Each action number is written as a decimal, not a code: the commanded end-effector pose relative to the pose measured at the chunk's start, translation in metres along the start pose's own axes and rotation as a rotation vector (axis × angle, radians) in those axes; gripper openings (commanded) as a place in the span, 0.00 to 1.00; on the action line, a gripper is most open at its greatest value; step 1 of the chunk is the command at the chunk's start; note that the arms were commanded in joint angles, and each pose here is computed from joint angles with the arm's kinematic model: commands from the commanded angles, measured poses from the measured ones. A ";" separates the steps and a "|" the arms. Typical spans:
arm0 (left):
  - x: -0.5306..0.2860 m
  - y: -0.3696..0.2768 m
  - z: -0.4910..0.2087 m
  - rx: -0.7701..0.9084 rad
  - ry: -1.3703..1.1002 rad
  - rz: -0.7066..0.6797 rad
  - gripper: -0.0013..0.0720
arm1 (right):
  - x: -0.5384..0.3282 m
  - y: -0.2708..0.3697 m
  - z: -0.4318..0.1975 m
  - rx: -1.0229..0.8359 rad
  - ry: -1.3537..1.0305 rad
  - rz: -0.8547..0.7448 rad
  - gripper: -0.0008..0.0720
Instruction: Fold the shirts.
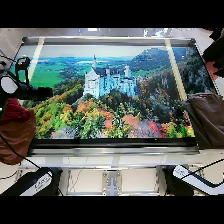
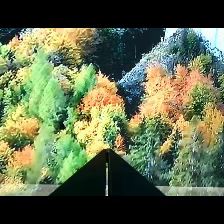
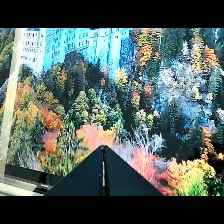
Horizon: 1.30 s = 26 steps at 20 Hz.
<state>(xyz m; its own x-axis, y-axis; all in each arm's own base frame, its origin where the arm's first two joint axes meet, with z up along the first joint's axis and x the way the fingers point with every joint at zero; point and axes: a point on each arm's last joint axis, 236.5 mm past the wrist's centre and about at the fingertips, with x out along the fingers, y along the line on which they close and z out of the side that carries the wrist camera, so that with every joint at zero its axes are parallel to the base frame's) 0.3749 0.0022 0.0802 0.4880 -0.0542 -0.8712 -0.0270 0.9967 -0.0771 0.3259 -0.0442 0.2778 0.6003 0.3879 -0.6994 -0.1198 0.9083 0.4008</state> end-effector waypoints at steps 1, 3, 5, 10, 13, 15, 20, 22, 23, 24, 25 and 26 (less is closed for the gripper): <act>0.000 0.000 0.000 0.001 0.001 0.000 0.03 | 0.000 0.001 0.000 -0.002 0.000 0.001 0.04; 0.000 0.000 0.000 0.001 0.001 0.000 0.03 | 0.000 0.001 0.000 -0.002 0.000 0.001 0.04; 0.000 0.000 0.000 0.001 0.001 0.000 0.03 | 0.000 0.001 0.000 -0.002 0.000 0.001 0.04; 0.000 0.000 0.000 0.001 0.001 -0.001 0.03 | 0.000 0.001 0.000 -0.002 0.000 0.001 0.04; 0.001 0.000 0.004 0.001 -0.016 0.000 0.03 | 0.001 0.002 0.000 -0.002 0.001 0.009 0.04; 0.005 0.001 0.011 0.000 -0.041 0.001 0.03 | 0.001 -0.003 0.002 0.003 -0.003 -0.009 0.04; 0.015 0.036 0.028 0.087 -0.090 0.151 0.05 | 0.001 -0.003 0.002 0.001 -0.006 -0.008 0.04; 0.007 0.080 0.055 0.094 -0.191 0.317 0.70 | 0.000 -0.008 0.016 0.002 -0.063 -0.030 0.04; -0.001 0.107 0.064 0.027 -0.240 0.399 0.84 | -0.001 -0.009 0.026 0.023 -0.105 -0.033 0.04; -0.013 0.141 0.066 -0.060 -0.278 0.489 0.84 | -0.002 -0.006 0.033 0.037 -0.136 -0.019 0.04; -0.025 0.176 0.061 -0.137 -0.291 0.570 0.84 | -0.003 -0.003 0.039 0.035 -0.162 -0.009 0.04; -0.033 0.206 0.050 -0.209 -0.284 0.619 0.84 | -0.003 -0.003 0.044 0.035 -0.183 -0.009 0.04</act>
<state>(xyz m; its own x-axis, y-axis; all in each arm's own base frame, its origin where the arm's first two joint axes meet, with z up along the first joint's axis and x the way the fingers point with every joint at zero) 0.4120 0.1325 0.0959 0.5813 0.3614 -0.7290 -0.3103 0.9267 0.2120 0.3458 -0.0530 0.2911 0.6804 0.3530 -0.6422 -0.0940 0.9111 0.4012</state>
